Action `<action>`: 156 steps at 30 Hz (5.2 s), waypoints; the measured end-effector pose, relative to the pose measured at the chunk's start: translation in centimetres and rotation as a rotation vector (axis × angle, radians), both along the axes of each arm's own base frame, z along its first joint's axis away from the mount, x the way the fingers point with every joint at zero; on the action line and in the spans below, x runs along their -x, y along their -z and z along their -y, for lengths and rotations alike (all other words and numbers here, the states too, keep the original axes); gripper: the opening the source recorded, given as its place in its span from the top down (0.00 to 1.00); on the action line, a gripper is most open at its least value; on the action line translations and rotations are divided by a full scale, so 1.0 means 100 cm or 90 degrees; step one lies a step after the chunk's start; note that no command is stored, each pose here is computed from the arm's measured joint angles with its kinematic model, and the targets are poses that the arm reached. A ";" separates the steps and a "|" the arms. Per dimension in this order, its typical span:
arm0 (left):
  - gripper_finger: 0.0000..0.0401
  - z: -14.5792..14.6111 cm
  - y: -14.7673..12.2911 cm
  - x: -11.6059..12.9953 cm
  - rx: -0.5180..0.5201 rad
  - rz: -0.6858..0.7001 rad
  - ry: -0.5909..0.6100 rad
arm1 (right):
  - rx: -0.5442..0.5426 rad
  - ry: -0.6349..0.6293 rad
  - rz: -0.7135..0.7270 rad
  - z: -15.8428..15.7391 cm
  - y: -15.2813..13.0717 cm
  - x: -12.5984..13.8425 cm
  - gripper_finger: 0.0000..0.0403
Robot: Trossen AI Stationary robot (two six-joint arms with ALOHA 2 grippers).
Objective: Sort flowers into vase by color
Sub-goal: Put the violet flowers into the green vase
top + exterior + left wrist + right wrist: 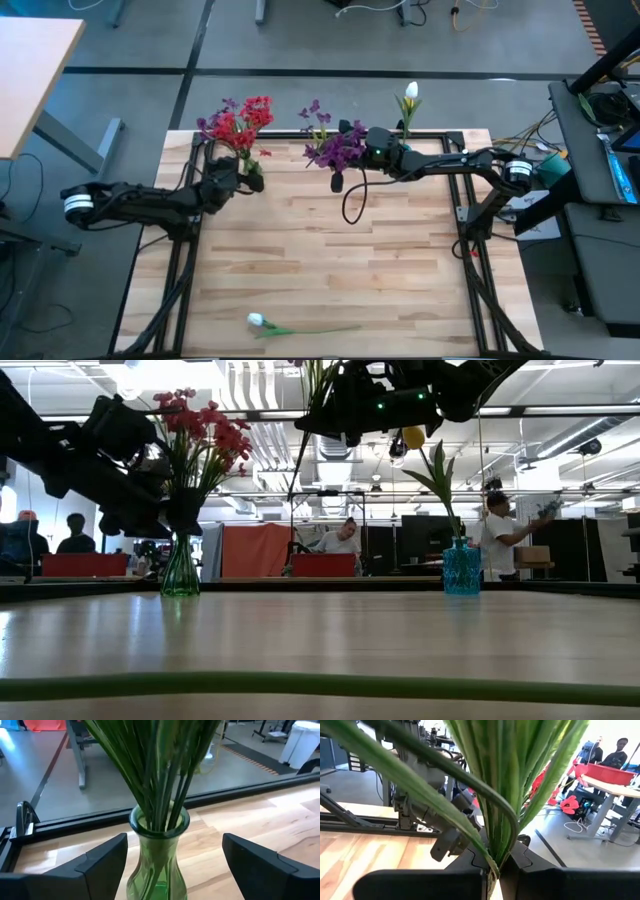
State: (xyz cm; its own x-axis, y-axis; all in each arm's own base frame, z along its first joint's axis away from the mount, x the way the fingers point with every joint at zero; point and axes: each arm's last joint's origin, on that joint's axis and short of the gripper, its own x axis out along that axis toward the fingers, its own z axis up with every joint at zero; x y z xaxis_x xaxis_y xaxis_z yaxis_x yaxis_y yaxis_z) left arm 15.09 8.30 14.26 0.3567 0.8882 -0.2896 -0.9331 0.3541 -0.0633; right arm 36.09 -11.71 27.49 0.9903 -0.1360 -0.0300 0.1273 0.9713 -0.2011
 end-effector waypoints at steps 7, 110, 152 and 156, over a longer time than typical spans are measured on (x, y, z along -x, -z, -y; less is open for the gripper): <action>0.27 -0.002 0.007 -0.004 -0.008 -0.040 0.009 | -0.003 0.004 0.023 0.002 -0.003 0.001 0.97; 0.68 -0.018 0.031 -0.020 -0.030 -0.033 0.011 | -0.015 -0.165 0.042 0.099 0.033 -0.156 0.94; 0.68 -0.017 0.032 -0.020 -0.029 -0.034 0.011 | 0.001 -0.094 0.014 0.067 0.028 -0.170 0.96; 0.68 -0.017 0.032 -0.020 -0.029 -0.034 0.011 | 0.017 -0.096 -0.010 0.067 0.032 -0.170 0.94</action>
State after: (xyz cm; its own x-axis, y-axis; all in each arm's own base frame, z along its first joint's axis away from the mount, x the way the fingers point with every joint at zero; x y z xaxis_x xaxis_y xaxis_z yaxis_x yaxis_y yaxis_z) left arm 17.13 10.04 11.10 0.3569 0.8950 -0.2676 -0.9285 0.3714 0.0039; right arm 53.11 -18.44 24.30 0.9989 0.0130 -0.0442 -0.0228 0.9734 -0.2282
